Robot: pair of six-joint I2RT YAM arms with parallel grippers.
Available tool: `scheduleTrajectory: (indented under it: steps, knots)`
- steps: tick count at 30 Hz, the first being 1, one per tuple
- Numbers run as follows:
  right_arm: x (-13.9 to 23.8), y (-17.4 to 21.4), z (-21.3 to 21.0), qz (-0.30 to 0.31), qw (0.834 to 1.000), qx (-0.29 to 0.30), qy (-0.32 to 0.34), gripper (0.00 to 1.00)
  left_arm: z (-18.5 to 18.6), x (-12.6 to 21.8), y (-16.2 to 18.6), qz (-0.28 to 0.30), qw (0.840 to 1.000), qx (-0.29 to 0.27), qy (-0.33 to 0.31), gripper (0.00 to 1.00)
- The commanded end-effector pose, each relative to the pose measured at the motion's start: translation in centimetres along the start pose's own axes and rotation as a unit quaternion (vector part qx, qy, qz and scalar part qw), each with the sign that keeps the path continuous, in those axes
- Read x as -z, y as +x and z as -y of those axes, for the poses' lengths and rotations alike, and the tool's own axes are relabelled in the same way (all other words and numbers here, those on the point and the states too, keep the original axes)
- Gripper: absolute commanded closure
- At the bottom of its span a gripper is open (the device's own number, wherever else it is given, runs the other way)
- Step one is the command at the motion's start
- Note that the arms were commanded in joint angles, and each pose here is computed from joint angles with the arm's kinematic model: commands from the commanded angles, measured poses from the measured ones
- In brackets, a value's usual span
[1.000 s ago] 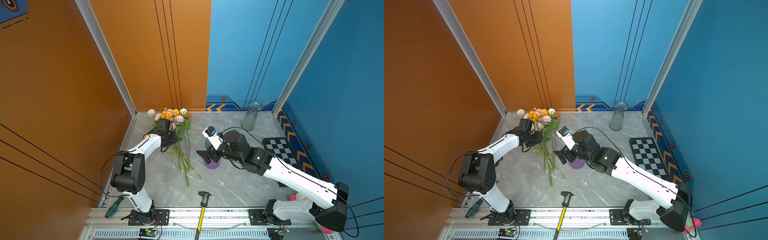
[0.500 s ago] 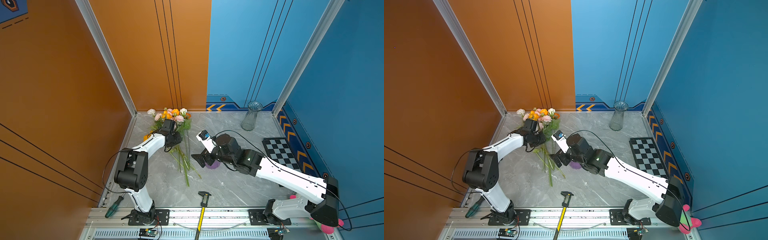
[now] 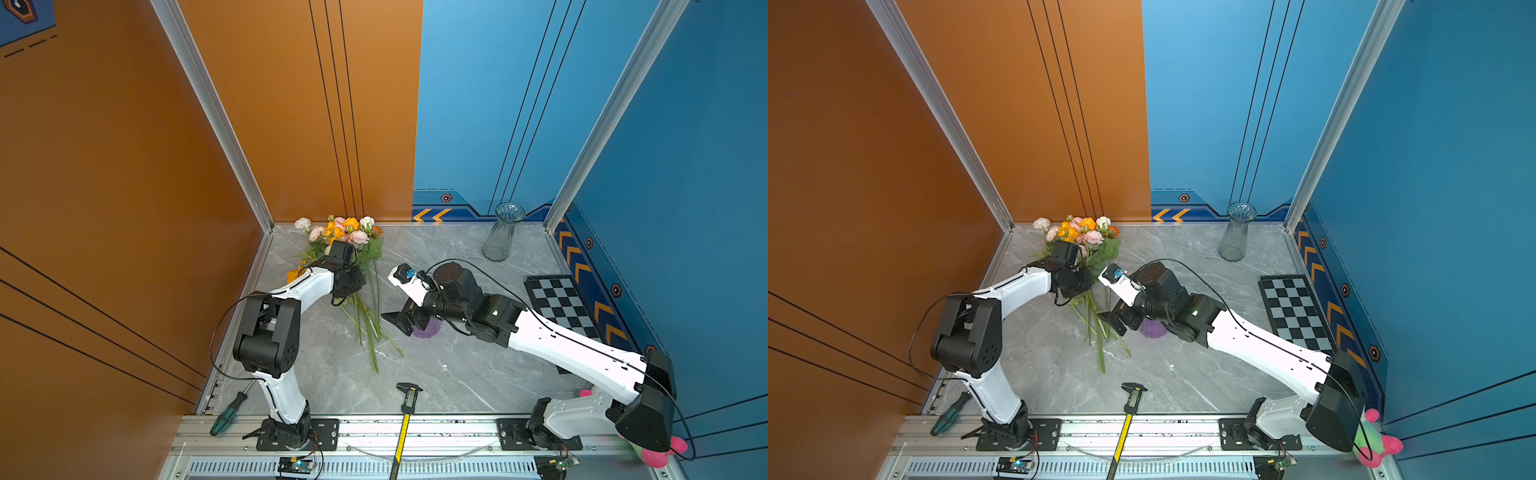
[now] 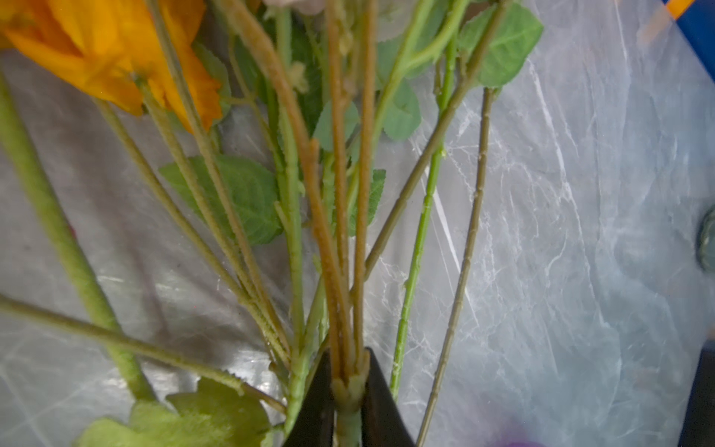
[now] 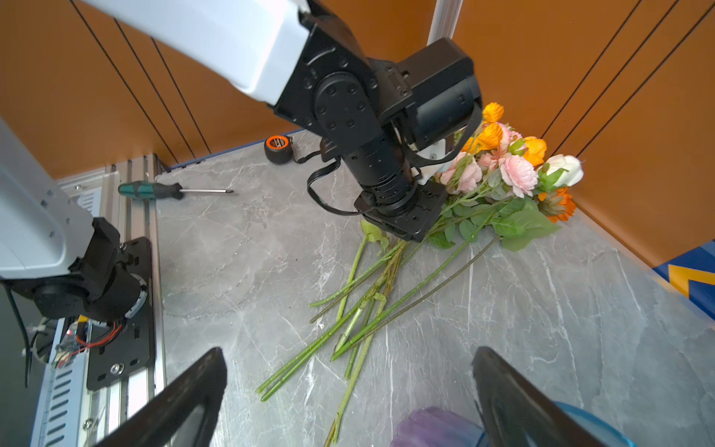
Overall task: Arrange the flowers into the vase
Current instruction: 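Lift the orange flower stems upright with the left gripper above the vase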
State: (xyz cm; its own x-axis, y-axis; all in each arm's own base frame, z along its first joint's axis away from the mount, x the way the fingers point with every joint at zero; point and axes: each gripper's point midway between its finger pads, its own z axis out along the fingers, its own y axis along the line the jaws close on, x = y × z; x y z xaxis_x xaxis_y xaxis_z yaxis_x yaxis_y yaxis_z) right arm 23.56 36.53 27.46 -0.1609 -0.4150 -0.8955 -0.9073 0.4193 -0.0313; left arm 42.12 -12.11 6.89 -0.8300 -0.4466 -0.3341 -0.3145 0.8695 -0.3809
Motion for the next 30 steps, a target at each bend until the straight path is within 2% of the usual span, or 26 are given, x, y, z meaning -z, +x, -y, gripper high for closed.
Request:
scheduleTrajectory:
  steps: [1, 6, 9, 15, 20, 24, 27, 30]
  knots:
    - [-0.4, -0.1, -0.8, 0.023, 0.999, 0.025, -0.026, 0.00, 1.0, 0.5, -0.2, 0.014, 1.000, 0.001, 0.000, 1.00]
    - [1.0, -2.6, 1.1, 0.052, 0.999, -0.004, 0.001, 0.00, 2.0, 4.5, -0.7, 0.050, 0.999, -0.009, 0.003, 1.00]
    - [1.4, -1.9, 2.2, 0.045, 0.998, -0.041, -0.001, 0.00, 2.4, 6.7, -0.4, 0.069, 0.997, -0.013, 0.014, 1.00]
    - [1.4, -0.7, 2.6, 0.035, 0.999, -0.034, 0.013, 0.00, 2.4, 10.1, 0.6, 0.087, 0.996, -0.025, 0.017, 1.00]
    - [2.5, -2.9, 3.0, 0.051, 0.998, -0.034, 0.009, 0.00, 5.2, 14.2, -0.5, 0.133, 0.987, -0.070, 0.059, 1.00]
    - [4.8, -5.7, 5.9, 0.073, 0.996, -0.040, 0.024, 0.00, 9.7, 19.6, -1.8, 0.209, 0.963, -0.140, 0.099, 1.00]
    - [6.9, -6.2, 9.5, 0.076, 0.995, -0.059, 0.032, 0.00, 13.9, 24.0, -2.5, 0.268, 0.933, -0.169, 0.168, 1.00]
    - [8.2, -3.9, 11.5, 0.068, 0.994, -0.083, 0.037, 0.00, 18.1, 28.8, -2.6, 0.336, 0.888, -0.182, 0.256, 1.00]
